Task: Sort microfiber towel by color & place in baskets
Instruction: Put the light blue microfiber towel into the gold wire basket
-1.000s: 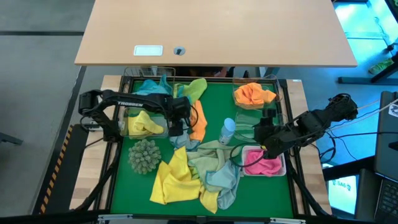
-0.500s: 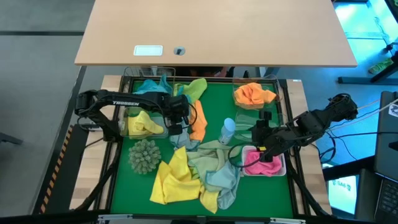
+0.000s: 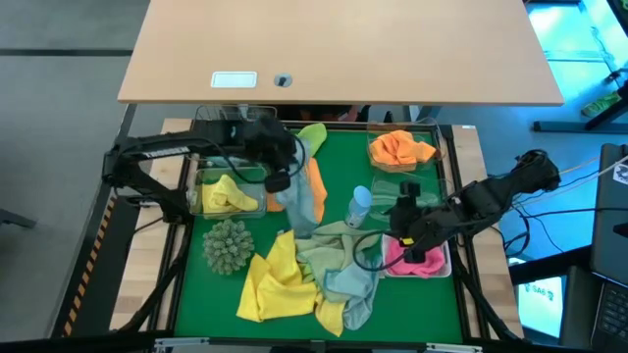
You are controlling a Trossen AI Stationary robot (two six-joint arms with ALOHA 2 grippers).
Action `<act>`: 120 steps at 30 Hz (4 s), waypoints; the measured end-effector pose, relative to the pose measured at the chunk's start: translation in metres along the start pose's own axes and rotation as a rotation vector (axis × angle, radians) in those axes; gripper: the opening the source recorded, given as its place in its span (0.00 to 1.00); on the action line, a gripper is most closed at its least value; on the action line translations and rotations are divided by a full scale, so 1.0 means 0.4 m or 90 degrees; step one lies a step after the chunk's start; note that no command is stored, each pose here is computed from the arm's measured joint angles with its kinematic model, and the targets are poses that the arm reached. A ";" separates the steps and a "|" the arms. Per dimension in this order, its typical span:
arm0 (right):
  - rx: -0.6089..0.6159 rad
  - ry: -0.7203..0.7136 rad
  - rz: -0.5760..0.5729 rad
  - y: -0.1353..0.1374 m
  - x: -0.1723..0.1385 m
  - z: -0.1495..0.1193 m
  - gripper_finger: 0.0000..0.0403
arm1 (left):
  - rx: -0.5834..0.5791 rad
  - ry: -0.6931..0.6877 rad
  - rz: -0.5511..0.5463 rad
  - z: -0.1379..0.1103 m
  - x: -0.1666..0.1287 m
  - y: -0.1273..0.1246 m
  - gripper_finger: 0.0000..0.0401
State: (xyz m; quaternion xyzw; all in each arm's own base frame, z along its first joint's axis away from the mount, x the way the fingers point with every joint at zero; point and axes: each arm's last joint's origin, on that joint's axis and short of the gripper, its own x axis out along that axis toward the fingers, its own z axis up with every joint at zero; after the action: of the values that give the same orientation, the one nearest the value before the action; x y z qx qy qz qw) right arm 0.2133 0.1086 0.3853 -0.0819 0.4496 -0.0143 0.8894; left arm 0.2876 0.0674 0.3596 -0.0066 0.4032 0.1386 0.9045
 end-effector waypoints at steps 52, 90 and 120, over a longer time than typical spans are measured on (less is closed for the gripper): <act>-0.025 0.070 0.007 0.051 0.095 0.022 0.52 | -0.245 0.224 0.346 -0.126 -0.431 0.433 0.00; -0.025 0.070 0.007 0.051 0.095 0.022 0.52 | -0.348 0.316 0.192 -0.318 0.014 0.429 0.00; -0.015 0.104 0.165 0.197 0.197 0.042 0.52 | -0.345 0.345 0.213 -0.389 0.077 0.417 0.39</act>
State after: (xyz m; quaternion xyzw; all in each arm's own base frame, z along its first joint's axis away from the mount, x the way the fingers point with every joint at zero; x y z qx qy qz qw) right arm 0.2700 0.1807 0.3197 -0.0323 0.5274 0.0993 0.8431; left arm 0.1512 0.2160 0.2485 -0.2149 0.5709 0.3778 0.6966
